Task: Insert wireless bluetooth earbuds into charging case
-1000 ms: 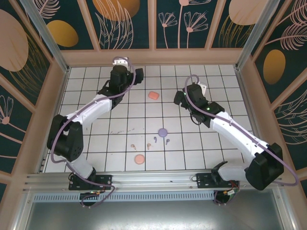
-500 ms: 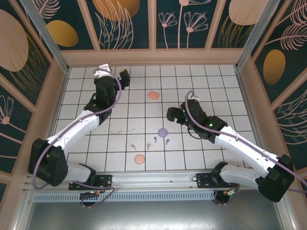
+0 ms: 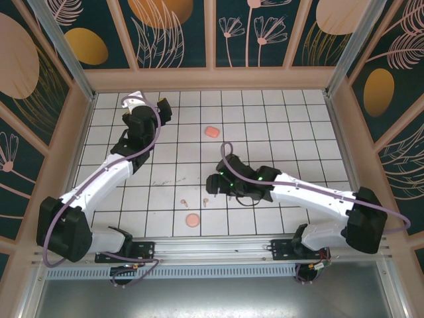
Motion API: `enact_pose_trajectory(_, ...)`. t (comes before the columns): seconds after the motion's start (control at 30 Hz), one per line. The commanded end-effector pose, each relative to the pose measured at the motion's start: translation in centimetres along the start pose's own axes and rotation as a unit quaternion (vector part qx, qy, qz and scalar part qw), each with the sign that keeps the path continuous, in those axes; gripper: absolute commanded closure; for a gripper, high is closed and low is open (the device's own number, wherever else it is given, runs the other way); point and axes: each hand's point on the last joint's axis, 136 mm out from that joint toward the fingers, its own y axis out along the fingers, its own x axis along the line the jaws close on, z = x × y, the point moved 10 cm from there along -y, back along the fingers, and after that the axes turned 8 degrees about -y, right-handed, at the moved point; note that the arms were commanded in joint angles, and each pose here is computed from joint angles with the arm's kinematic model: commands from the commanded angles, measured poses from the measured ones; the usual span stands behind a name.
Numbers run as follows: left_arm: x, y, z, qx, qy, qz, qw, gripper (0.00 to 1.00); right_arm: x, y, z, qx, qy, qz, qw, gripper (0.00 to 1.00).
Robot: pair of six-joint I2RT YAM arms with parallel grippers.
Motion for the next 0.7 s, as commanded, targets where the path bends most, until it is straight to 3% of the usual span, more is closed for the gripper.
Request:
enact_pose_trajectory(0.0, 0.6, 0.4, 0.0, 0.026, -0.043, 0.028, 0.998, 0.01, 2.2, 0.6, 0.9, 0.032, 0.053, 0.002, 0.998, 0.17)
enact_pose_trajectory(0.17, 2.4, 1.3, 0.9, 0.046, -0.054, 0.016, 0.997, 0.01, 5.0, 3.2, 2.7, 0.074, 0.077, 0.051, 0.993, 0.18)
enact_pose_trajectory(0.4, 4.6, 0.8, 0.9, 0.035, -0.059, -0.006, 0.998, 0.01, 8.0, 7.1, 4.9, 0.131, 0.096, 0.104, 0.981, 0.19)
enact_pose_trajectory(0.67, 4.9, 0.7, 0.7, 0.025, -0.061, -0.012, 0.998, 0.01, 8.8, 9.0, 5.7, 0.159, 0.11, 0.131, 0.972, 0.19)
